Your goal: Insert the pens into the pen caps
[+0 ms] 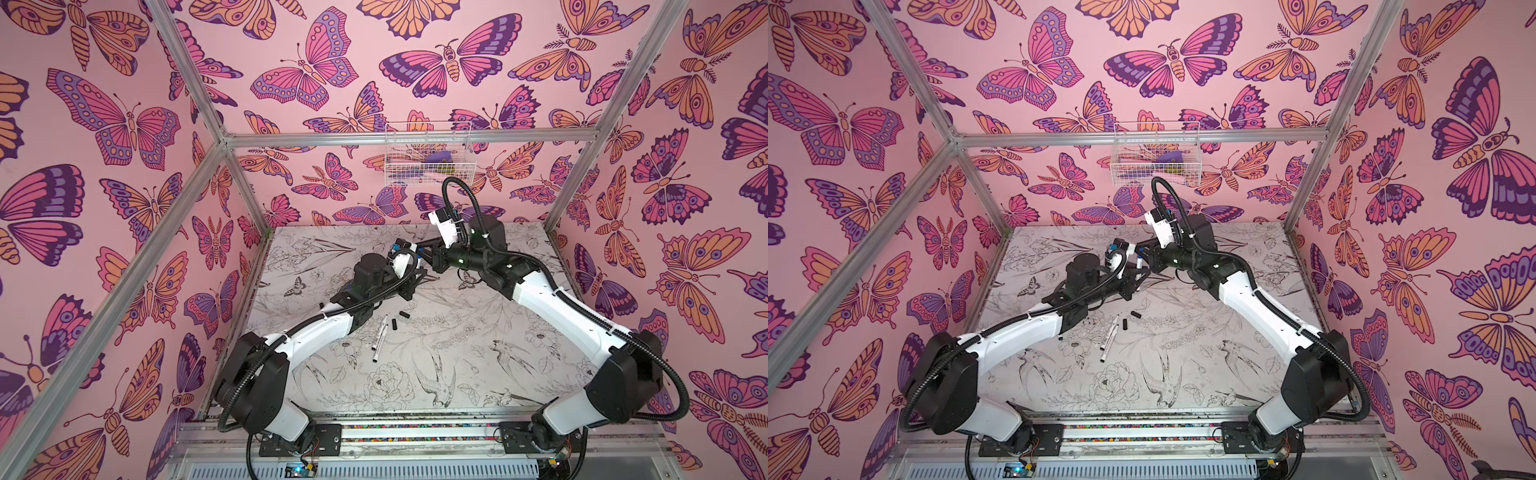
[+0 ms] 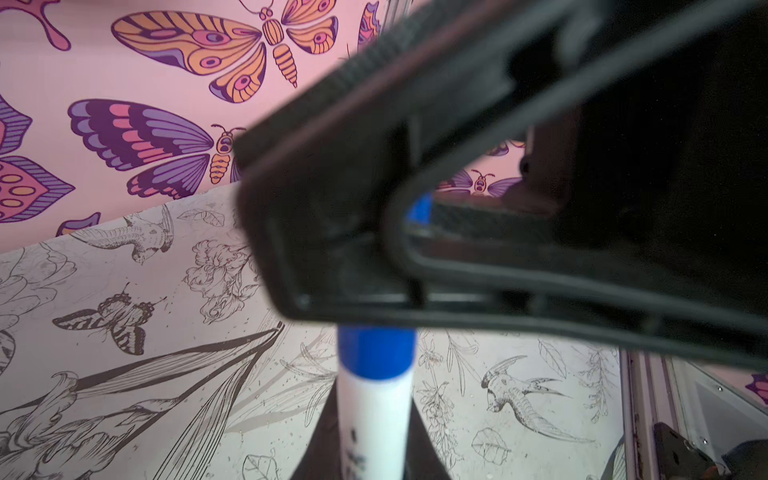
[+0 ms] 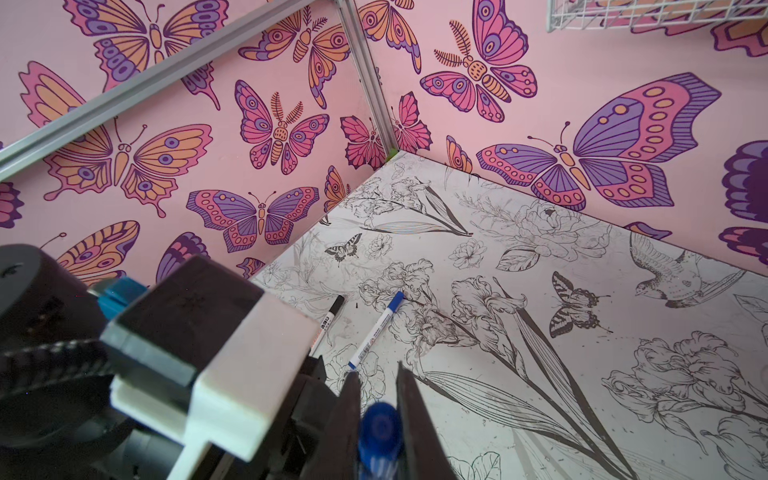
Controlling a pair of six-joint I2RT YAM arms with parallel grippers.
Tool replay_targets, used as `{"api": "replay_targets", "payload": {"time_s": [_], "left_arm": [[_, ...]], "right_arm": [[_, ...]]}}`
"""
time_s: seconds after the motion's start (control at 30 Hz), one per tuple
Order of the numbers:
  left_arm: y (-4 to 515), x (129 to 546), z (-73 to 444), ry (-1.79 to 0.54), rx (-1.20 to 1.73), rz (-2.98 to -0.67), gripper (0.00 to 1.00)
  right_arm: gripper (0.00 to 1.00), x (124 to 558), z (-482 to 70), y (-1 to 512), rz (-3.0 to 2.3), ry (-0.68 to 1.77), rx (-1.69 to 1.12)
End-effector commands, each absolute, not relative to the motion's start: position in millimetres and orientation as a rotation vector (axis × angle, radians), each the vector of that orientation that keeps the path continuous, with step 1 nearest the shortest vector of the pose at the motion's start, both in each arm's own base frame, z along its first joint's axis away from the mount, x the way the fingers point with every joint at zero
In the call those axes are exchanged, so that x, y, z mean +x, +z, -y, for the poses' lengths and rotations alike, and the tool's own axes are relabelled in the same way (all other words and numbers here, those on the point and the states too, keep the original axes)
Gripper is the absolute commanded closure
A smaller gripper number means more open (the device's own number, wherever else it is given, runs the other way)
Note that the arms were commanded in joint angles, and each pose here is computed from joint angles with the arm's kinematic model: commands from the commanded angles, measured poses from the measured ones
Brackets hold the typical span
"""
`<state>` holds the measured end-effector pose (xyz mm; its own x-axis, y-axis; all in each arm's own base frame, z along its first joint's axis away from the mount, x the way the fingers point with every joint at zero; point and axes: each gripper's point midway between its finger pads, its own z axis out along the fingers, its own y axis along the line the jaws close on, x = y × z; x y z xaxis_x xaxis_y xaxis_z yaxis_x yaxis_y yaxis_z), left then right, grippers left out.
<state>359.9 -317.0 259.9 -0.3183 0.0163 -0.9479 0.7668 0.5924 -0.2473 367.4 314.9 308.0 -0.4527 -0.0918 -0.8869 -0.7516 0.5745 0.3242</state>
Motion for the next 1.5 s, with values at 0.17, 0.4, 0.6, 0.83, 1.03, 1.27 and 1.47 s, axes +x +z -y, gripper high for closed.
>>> {"api": "replay_targets", "payload": {"time_s": [0.17, 0.4, 0.6, 0.83, 1.03, 1.27, 1.47], "left_arm": [[549, 338, 236, -0.799, 0.418, -0.817, 1.0], [545, 340, 240, -0.836, 0.425, -0.824, 1.0], [537, 343, 238, -0.83, 0.407, -0.854, 1.0], [512, 340, 234, -0.838, 0.392, -0.922, 1.0], [494, 338, 233, -0.862, 0.384, -0.975, 1.0], [472, 346, 240, -0.879, 0.398, -1.063, 1.0], [444, 348, 255, -0.925, 0.419, -1.15, 1.0]], "right_arm": [[1.0, 251, -292, 147, -2.672, 1.13, -0.774], [1.0, 253, -290, 155, -2.647, 1.261, -0.728], [1.0, 238, -275, 105, -2.829, 0.793, -0.928], [1.0, 298, -263, 151, -2.646, 1.333, -0.346], [1.0, 305, -262, 166, -2.563, 1.471, -0.271], [1.0, 302, -260, 165, -2.551, 1.439, -0.292], [0.98, 305, -259, 183, -2.497, 1.415, -0.321]]}}
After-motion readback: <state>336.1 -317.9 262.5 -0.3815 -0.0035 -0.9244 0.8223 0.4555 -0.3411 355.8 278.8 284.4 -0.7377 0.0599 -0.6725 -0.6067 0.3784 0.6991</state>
